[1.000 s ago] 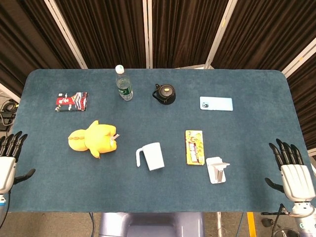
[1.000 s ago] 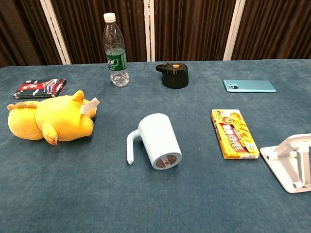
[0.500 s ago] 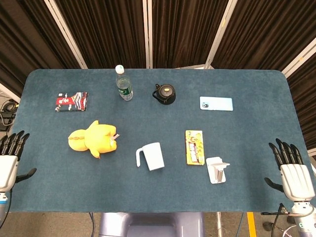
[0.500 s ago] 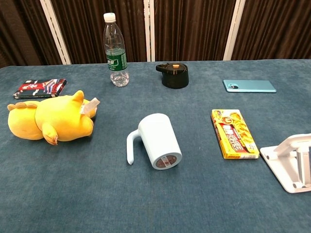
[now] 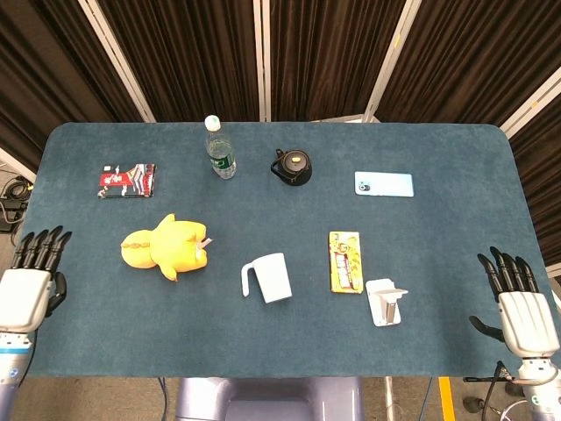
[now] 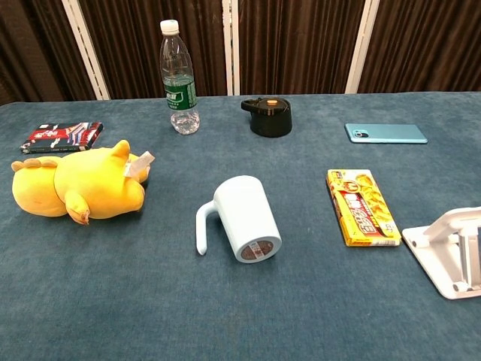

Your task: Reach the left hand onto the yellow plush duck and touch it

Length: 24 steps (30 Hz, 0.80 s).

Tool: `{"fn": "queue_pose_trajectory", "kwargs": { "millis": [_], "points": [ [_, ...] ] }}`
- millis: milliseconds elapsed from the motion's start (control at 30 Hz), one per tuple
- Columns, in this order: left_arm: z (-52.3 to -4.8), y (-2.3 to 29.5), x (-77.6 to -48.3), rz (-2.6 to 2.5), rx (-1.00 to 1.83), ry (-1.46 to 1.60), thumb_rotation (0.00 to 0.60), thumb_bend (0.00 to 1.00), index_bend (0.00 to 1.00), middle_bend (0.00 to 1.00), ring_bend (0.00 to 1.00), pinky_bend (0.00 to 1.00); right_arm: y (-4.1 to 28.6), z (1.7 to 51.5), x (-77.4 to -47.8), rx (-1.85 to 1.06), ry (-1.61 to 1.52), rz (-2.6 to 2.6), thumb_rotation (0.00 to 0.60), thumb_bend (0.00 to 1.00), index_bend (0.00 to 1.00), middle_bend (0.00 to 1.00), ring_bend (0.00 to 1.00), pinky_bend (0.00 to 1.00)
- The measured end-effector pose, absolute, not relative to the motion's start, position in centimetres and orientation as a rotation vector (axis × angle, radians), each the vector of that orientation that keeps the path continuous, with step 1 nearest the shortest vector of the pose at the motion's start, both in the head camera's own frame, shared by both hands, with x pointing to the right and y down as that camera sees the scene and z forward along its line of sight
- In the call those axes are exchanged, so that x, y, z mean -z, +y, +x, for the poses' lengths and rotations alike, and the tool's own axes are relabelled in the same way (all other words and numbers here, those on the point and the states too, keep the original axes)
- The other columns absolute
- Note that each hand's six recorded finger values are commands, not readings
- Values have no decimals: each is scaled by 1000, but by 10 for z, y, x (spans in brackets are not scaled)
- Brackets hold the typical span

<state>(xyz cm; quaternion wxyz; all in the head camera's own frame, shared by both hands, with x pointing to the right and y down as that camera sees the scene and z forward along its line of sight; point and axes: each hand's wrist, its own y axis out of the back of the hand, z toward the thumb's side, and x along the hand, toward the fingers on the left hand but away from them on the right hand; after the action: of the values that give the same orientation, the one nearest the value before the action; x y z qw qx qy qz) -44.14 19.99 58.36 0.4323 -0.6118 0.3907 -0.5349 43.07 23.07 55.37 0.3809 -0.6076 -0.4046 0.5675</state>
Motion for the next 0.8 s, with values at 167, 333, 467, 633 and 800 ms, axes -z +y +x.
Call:
{"fn": "queue_pose_trajectory", "kwargs": {
  "millis": [167,333,467,633,800],
  "points": [
    [-422,188,-601,-1550,1291,915,600,1000,0,0,0,0,231,430,-556,-1449,-1026,-1557,600,34,0,0,0,0],
    [-400,174,-618,-1608,1274,858,600,1000,0,0,0,0,231,430,-556,-1449,-1031,-1560,600,34,0,0,0,0],
    [-380,164,-632,-1631,1261,817,600,1000,0,0,0,0,231,430,-556,-1450,-1037,-1562,600,35,0,0,0,0],
    [-364,157,-647,-1620,1256,777,600,1000,0,0,0,0,230,431,-555,-1447,-1042,-1566,600,34,0,0,0,0],
    [-357,156,-665,-1626,1303,731,600,1000,0,0,0,0,230,432,-554,-1445,-1048,-1568,600,34,0,0,0,0]
  ]
}}
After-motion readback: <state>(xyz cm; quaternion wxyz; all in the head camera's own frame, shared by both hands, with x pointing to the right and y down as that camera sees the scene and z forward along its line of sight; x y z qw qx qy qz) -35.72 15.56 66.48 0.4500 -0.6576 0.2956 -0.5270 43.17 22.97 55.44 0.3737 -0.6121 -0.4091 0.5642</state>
